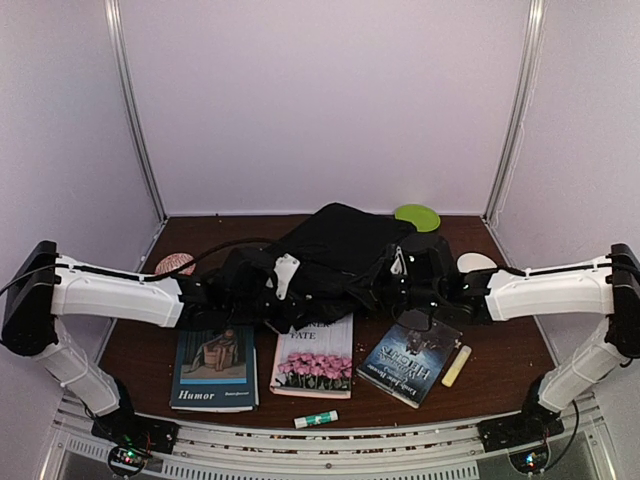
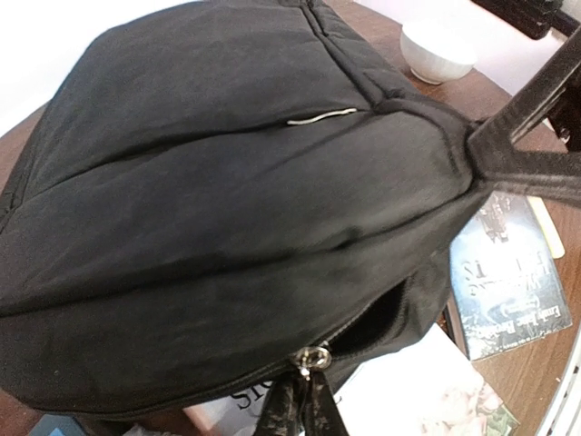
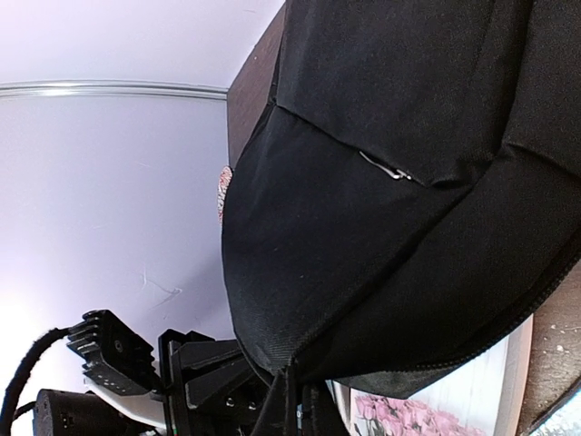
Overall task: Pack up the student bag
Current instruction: Unzip the student bag at the center of the board.
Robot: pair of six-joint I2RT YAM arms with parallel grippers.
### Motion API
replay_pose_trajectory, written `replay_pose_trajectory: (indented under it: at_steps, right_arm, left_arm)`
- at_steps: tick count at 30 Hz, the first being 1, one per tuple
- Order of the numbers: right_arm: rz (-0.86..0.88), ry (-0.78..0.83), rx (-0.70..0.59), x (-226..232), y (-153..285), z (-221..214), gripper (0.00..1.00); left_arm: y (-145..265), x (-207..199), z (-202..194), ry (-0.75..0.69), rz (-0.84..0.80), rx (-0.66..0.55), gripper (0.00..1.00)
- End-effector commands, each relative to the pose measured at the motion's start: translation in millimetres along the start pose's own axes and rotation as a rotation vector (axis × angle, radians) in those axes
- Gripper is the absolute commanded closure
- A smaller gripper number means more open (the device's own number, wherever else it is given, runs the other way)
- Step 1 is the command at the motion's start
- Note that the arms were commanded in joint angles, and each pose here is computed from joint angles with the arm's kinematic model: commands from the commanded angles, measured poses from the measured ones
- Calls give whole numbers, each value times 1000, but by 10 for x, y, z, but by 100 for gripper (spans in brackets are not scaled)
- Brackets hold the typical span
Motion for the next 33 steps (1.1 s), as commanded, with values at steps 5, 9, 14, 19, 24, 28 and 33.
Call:
replay_pose_trajectory:
  at_steps: [5, 9, 14, 19, 24, 28, 33]
  right_arm:
    - [1, 113, -61, 96, 274, 128, 100]
    - [-38, 174, -96, 61, 393, 195, 100]
    - [-76, 226, -136, -15, 522, 284, 100]
    - [-97, 234, -152, -112, 593, 359, 100]
    - [-107, 243, -164, -162, 628, 412, 100]
    - [-116, 262, -166, -172, 647, 436, 100]
    - [-137, 299, -158, -177, 662, 458, 100]
  left_arm:
    - [102, 173, -24, -42, 101, 35, 100]
    - [104, 243, -65, -27, 122, 57, 100]
    - [131, 363, -169, 9, 147, 81, 100]
    - [169, 537, -237, 57, 174, 86, 100]
    - [175, 721, -274, 112, 188, 73, 100]
    - [132, 849, -323, 153, 196, 75, 100]
    - [70, 963, -359, 193, 199, 72, 100]
Point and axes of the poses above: each gripper's point midway between its finger pads, its own y axis back along the fingers, its own x axis along the line the jaws close on, z = x × y, the point moved 3 cm from there along y, back along the fingers, and after that the axes turned 15 degrees about -y, right-handed, at the moved point
